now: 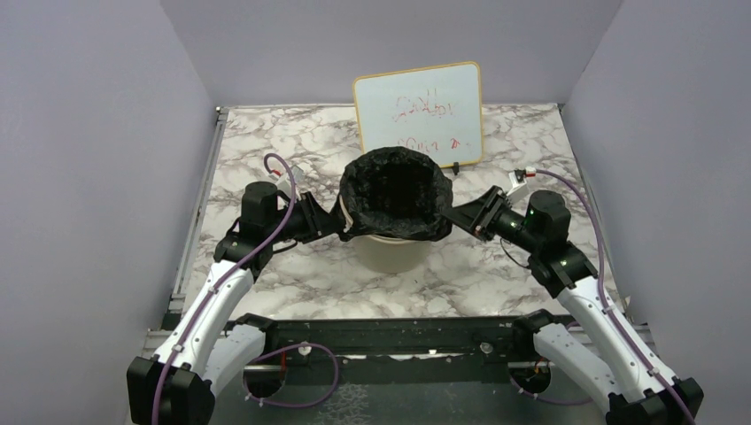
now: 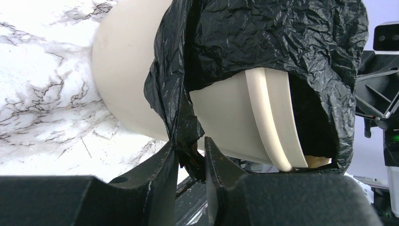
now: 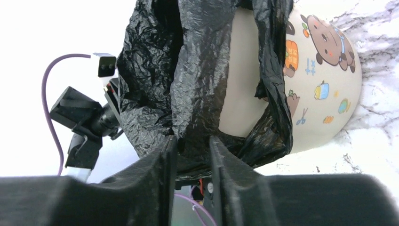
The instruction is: Put the trash bags into the trash bin
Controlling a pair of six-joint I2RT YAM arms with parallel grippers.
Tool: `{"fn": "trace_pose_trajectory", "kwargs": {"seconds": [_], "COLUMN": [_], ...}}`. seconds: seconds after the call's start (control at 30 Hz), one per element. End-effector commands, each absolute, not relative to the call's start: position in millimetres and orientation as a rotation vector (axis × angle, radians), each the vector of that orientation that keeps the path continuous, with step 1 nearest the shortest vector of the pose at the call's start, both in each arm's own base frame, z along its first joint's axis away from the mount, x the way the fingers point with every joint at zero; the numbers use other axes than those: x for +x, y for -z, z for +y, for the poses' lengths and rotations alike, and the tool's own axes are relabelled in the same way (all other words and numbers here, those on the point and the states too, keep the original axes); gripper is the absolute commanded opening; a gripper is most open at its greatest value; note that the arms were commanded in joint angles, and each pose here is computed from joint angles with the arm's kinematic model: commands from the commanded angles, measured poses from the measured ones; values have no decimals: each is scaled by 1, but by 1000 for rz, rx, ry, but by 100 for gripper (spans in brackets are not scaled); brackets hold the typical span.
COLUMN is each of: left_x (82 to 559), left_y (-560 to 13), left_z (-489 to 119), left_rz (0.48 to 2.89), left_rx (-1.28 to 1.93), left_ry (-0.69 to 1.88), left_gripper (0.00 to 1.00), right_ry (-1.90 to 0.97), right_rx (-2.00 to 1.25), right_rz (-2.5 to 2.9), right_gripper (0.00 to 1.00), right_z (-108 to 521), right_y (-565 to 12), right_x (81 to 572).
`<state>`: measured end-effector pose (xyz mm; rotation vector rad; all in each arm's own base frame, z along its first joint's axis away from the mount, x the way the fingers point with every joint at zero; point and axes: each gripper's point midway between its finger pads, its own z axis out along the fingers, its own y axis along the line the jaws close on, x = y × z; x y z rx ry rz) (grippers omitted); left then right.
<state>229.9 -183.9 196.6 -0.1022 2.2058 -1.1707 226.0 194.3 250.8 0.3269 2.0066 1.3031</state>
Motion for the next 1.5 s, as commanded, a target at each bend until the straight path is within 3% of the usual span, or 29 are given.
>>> {"fn": "trace_pose_trajectory", "kwargs": {"seconds": [0.0, 0.17, 0.33, 0.37, 0.47, 0.57, 0.87, 1.33, 1.37, 1.43, 1.47], "left_x": [233, 234, 234, 234, 234, 235, 235, 239, 239, 240, 240], "left_y": [-208, -209, -209, -208, -209, -209, -210, -207, -207, -210, -212], "left_z": [-187, -187, -186, -186, -186, -186, -186, -186, -186, -186, -186], "left_rz": [2177, 2174, 2175, 2176, 2173, 2173, 2170, 2174, 2173, 2166, 2161], "left_rx": [-93, -93, -97, -99, -98, -102, -108, -115, -117, -111, -100], "left_ry": [1193, 1193, 1191, 1190, 1190, 1187, 1186, 1181, 1179, 1181, 1180], "left_gripper": [27, 27, 27, 27, 27, 27, 27, 23, 23, 23, 23], "right_ry": [-1293, -1308, -1299, -1296, -1277, -1258, -1272, -1255, -1244, -1210, -1179], "right_rx": [331, 333, 333, 326, 293, 267, 322, 304, 305, 295, 291], "right_rz": [2010, 2028, 2008, 2004, 2005, 2013, 2036, 2184, 2185, 2186, 2180], "right_gripper": [30, 26, 14, 15, 30, 18, 1, 1, 3, 23, 28], "right_z": [194, 197, 194, 194, 193, 193, 193, 201, 200, 197, 193], "right_y": [-253, -247, -249, -251, -256, -258, -240, -202, -201, -206, -211], "right_x": [228, 229, 228, 227, 226, 226, 226, 228, 229, 230, 231]}}
